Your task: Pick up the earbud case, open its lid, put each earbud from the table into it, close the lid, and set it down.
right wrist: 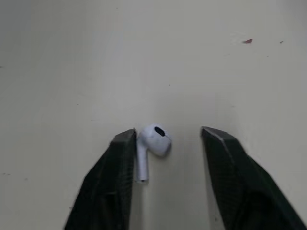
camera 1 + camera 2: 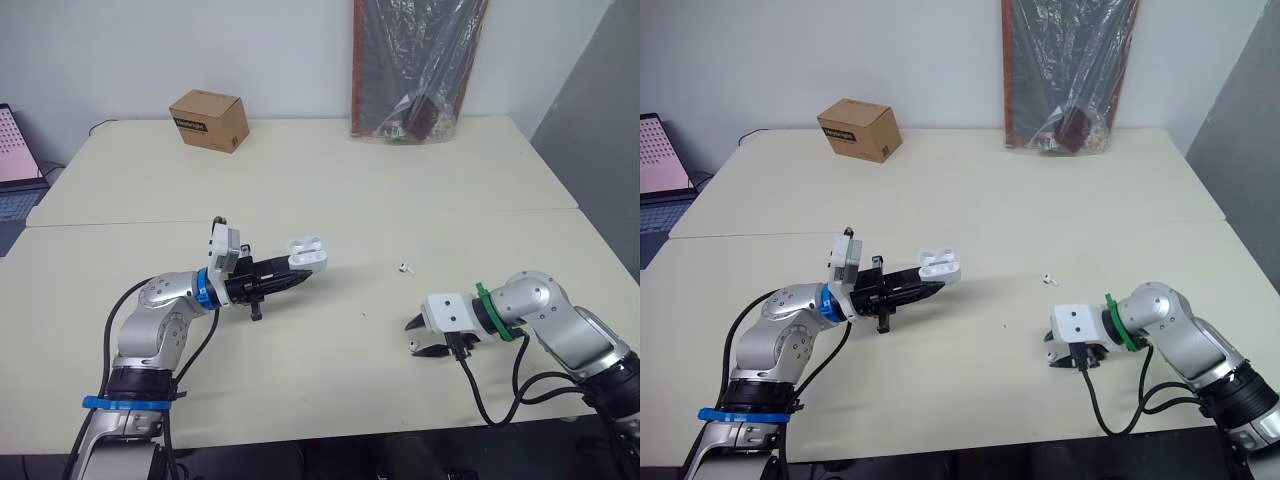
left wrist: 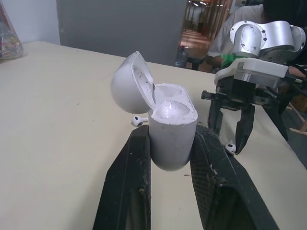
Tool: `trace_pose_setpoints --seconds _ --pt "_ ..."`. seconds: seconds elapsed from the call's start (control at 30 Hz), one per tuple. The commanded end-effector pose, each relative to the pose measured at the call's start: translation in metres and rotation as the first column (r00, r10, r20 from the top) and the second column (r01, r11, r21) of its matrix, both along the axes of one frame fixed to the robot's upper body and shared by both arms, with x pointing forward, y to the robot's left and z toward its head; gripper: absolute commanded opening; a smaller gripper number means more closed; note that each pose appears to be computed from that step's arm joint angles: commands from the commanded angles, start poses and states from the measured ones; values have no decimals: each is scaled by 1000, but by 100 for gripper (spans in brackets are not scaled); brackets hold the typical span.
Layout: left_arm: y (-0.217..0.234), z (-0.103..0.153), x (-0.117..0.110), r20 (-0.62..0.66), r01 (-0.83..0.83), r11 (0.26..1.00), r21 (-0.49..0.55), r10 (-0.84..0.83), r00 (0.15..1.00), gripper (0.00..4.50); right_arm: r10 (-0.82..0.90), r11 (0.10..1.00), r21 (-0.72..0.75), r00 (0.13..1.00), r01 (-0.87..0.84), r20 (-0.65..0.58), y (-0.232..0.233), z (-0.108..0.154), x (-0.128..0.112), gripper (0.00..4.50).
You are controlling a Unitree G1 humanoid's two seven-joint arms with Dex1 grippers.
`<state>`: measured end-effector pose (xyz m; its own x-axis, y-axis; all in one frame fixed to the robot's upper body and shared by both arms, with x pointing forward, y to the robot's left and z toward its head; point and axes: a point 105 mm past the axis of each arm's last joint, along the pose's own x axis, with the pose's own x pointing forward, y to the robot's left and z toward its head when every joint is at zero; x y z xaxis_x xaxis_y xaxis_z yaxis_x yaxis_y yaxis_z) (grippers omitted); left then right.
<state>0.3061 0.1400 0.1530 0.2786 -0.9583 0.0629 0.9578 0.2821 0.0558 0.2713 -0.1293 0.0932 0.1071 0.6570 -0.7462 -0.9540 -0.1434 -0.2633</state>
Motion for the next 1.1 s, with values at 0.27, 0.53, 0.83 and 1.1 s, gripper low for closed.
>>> trace_pose_setpoints --seconds 0.27,0.53,0.83,1.1 --pt "-6 11 -1 47 21 1000 -6 -20 999 75 -113 991 -76 993 111 -35 -1 19 1 318" --pt "-7 11 -1 46 21 1000 -6 -20 999 75 -265 949 -193 963 251 -55 7 23 -12 318" --pt "-8 10 -2 44 19 1000 -5 -18 999 75 -498 843 -257 866 473 -40 26 26 -14 318" --pt "-7 9 -4 36 20 1000 2 -20 999 75 -531 814 -290 847 504 -20 26 22 -17 318"
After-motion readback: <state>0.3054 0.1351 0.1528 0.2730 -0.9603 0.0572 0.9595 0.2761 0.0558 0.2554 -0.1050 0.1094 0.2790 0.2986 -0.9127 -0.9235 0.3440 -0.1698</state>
